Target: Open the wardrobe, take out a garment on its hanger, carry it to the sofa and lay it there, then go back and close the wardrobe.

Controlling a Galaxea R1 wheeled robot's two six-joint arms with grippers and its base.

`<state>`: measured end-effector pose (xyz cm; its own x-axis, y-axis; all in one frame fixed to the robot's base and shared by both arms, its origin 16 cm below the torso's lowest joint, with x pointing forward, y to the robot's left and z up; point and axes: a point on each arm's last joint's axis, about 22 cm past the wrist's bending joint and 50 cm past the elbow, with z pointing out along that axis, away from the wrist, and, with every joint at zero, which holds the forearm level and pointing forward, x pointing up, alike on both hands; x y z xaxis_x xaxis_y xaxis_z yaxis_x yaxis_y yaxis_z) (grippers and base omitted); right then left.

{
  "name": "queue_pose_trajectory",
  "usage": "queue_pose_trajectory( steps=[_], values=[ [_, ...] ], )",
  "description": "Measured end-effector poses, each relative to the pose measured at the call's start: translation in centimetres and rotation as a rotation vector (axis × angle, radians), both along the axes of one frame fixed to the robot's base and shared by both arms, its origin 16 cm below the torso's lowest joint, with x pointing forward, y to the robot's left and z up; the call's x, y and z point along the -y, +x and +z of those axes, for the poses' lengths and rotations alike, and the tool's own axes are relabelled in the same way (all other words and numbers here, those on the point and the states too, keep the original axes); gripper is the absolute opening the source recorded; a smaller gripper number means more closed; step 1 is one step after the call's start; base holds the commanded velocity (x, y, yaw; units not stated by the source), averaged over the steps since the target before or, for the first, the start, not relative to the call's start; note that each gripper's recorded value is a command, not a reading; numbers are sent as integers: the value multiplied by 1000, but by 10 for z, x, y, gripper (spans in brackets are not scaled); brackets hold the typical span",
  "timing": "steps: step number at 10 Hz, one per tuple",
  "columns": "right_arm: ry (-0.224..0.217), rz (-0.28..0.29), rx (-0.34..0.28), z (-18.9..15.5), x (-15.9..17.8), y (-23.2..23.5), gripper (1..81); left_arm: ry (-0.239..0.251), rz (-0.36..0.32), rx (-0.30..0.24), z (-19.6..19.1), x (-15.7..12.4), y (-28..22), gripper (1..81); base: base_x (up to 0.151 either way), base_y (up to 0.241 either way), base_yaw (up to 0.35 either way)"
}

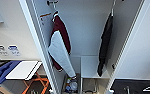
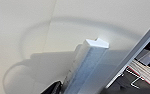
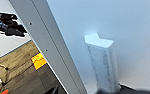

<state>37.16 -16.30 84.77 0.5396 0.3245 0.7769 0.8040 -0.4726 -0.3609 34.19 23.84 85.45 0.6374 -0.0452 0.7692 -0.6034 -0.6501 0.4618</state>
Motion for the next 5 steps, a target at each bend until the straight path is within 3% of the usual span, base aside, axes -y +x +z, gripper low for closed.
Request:
queue_pose_trajectory(
  steps=[1, 2, 3, 4, 5],
  values=[
    [-2, -2, -1, 0, 2, -1, 811, 11, -69, -131, -10, 10, -39, 811, 0, 0, 0],
    [-9, -6, -3, 0, 6, -2, 811, -55, -268, -329, -17, 72, -136, 811, 0, 0, 0],
    [-19, -16, -6, -2, 14, -5, 811, -100, -320, -336, -5, 95, -150, 811, 0, 0, 0],
    [-30, -27, -10, -2, 24, -10, 811, -63, -263, -273, -3, 74, -119, 811, 0, 0, 0],
    [-33, -30, -12, -2, 26, -11, 811, -51, -248, -272, -7, 67, -116, 811, 0, 0, 0]
  ],
)
